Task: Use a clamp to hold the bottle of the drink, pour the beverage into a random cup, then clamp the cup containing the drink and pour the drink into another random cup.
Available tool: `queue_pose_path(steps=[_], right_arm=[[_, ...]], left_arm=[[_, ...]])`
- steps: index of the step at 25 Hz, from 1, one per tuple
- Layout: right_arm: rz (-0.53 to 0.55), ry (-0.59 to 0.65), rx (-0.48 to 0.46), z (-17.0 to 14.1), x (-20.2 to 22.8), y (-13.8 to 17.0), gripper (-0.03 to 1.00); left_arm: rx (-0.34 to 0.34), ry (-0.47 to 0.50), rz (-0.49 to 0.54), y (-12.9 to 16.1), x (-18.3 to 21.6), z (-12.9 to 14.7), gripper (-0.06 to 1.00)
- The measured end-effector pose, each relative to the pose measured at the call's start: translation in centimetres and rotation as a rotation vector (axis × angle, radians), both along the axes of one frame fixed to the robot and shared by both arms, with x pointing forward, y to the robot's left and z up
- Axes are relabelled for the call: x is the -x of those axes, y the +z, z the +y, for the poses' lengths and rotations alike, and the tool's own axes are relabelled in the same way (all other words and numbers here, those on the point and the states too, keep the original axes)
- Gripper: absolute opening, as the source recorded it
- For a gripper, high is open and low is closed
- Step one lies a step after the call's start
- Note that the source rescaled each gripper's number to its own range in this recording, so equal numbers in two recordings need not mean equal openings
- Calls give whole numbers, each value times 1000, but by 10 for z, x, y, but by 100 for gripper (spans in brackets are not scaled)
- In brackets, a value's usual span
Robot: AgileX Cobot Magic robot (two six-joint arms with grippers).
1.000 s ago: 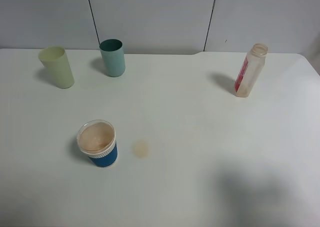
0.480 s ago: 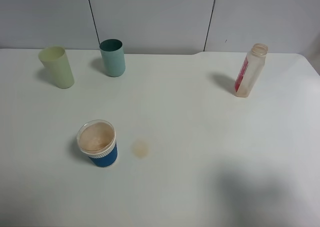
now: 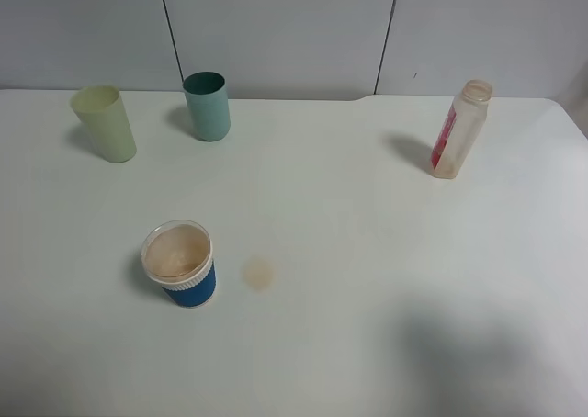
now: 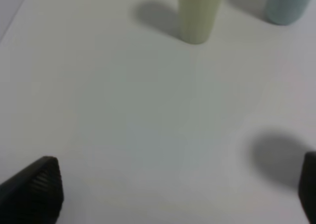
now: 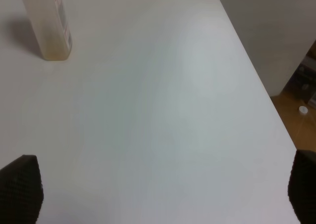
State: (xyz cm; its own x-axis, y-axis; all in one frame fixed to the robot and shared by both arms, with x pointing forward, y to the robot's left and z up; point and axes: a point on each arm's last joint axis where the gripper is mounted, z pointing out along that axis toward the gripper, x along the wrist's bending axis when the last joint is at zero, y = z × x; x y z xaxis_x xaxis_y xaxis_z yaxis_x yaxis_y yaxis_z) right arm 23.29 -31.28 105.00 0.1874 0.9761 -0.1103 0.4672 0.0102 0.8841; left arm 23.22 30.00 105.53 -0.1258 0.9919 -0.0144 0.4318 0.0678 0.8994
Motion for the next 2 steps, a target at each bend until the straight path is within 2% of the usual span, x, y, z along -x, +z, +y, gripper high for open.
queue_pose_path(steps=[2], right_arm=[[0,0,0,0,0,0,100]], left_arm=[[2,-27,0,0,0,0,100]])
